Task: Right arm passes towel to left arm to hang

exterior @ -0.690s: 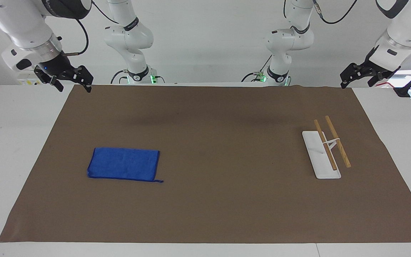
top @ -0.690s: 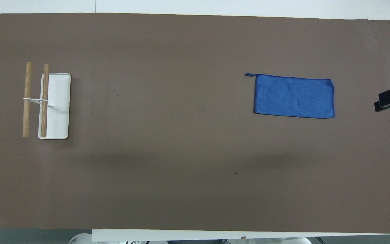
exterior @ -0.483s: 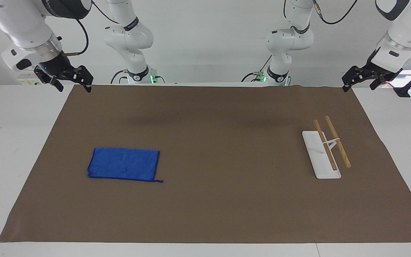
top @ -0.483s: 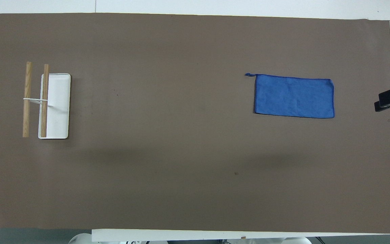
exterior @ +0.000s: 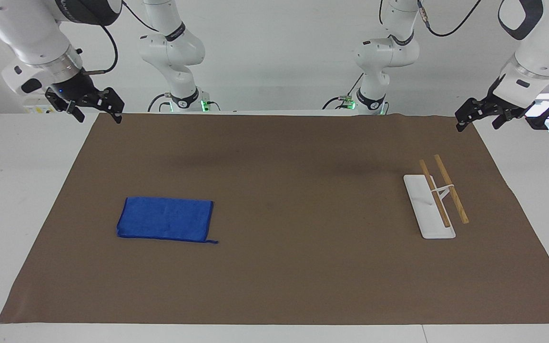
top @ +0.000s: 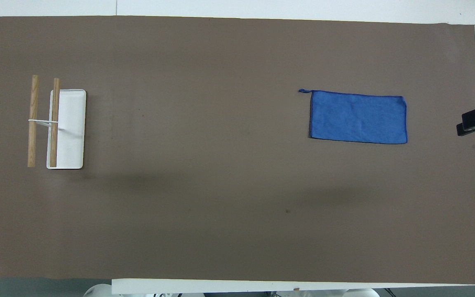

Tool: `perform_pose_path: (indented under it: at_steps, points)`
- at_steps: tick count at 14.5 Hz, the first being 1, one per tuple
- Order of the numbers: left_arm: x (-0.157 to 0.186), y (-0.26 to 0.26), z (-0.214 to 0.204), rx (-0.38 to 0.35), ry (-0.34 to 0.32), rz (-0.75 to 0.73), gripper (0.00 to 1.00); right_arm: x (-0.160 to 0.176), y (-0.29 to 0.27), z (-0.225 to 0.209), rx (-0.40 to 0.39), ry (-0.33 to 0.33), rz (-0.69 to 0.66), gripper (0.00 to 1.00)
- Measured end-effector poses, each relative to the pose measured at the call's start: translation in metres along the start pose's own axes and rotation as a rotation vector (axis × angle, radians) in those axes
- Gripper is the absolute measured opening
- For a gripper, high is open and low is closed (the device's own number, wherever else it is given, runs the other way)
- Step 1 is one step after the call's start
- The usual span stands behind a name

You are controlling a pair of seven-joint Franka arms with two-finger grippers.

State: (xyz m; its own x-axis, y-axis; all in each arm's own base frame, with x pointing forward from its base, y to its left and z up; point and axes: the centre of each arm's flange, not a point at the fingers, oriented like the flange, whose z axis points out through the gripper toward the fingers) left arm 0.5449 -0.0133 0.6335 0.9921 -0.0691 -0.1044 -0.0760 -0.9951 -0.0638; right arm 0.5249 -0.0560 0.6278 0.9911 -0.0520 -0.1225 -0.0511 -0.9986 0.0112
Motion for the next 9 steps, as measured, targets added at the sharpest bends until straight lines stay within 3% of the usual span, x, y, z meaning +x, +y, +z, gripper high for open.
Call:
perform_pose_path:
  at_steps: [2,5,9]
  points:
    - [-0.001,0.0,0.0,0.0,-0.007,0.0,1.0,0.002,-0.002,-0.001,0.0,0.013,-0.016,1.0]
    - [-0.001,-0.001,0.001,0.0,-0.009,-0.001,1.0,0.021,-0.03,0.015,-0.005,0.096,-0.034,1.0]
    - [-0.002,-0.001,0.001,-0.001,-0.012,-0.003,1.0,0.085,-0.089,0.11,-0.001,0.144,0.019,1.0]
